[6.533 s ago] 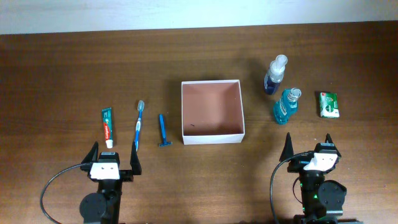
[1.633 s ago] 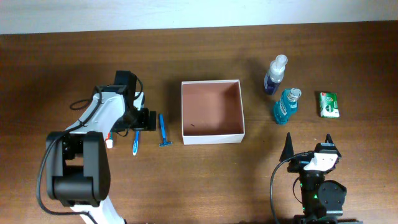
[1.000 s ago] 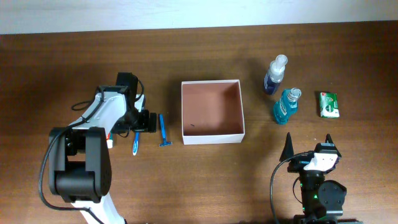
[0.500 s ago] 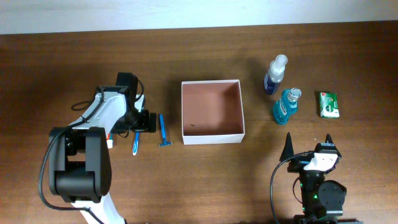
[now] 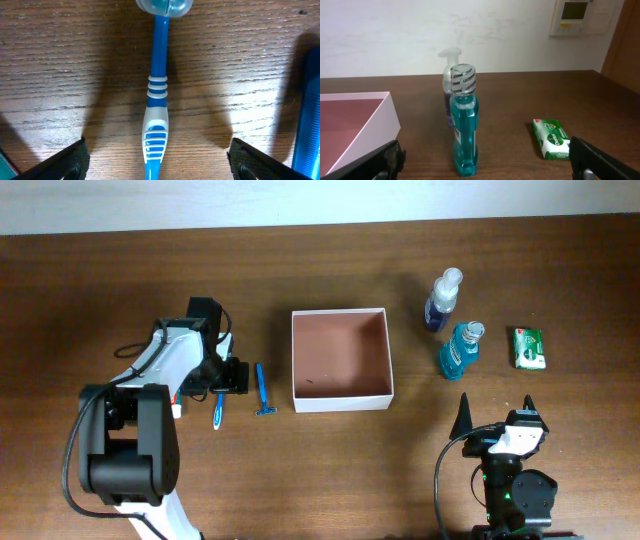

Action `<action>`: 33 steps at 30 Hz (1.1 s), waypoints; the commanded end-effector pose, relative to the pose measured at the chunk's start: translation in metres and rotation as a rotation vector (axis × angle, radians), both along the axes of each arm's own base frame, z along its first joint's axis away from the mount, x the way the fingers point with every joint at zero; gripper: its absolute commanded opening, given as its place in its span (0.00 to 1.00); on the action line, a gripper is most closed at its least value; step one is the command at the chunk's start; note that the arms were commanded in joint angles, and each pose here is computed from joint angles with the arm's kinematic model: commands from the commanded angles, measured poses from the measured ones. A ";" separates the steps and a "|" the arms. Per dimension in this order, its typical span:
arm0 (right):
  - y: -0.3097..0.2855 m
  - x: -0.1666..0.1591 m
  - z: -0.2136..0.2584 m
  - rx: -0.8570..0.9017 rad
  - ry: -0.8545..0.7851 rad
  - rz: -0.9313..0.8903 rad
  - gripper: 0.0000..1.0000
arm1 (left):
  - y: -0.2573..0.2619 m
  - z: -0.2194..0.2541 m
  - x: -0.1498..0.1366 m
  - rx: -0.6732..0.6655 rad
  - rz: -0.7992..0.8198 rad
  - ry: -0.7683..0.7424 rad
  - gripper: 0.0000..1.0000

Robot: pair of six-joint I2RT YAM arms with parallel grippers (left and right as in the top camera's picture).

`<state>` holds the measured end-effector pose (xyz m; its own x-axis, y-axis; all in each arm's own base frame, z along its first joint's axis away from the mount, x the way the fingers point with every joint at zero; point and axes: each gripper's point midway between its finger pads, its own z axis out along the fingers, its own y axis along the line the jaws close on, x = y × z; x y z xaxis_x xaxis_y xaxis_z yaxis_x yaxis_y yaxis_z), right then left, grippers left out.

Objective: Pack container
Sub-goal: 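Lower the left gripper and close it on the toothbrush handle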

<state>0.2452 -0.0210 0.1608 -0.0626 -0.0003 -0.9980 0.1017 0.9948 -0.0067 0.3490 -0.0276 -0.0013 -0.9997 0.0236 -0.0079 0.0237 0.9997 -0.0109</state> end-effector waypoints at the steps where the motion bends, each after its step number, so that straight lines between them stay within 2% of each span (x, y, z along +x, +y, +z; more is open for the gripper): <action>1: -0.001 0.000 -0.004 0.004 0.012 -0.009 0.98 | 0.000 -0.007 -0.007 0.002 0.004 0.031 0.89; 8: -0.001 0.000 -0.004 0.004 0.012 -0.009 0.98 | 0.000 -0.007 -0.009 0.004 0.004 0.038 0.89; 9: -0.001 0.000 -0.004 0.004 0.012 -0.009 0.98 | 0.000 -0.006 -0.009 0.004 0.004 0.037 0.84; 11: -0.001 0.000 -0.004 0.004 0.012 -0.009 0.98 | 0.000 -0.007 -0.009 0.003 0.005 0.038 0.83; 29: -0.001 0.000 -0.004 0.003 0.012 -0.009 0.98 | 0.001 -0.012 -0.023 0.007 0.008 0.082 0.83; 33: -0.001 0.000 -0.004 0.004 0.012 -0.009 0.98 | 0.001 -0.012 -0.024 0.008 0.008 0.086 0.71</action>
<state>0.2452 -0.0210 0.1608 -0.0626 0.0000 -0.9980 0.1018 0.9948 -0.0063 0.3394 -0.0249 -0.0029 -0.9994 0.0194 0.0277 0.0195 0.9998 0.0025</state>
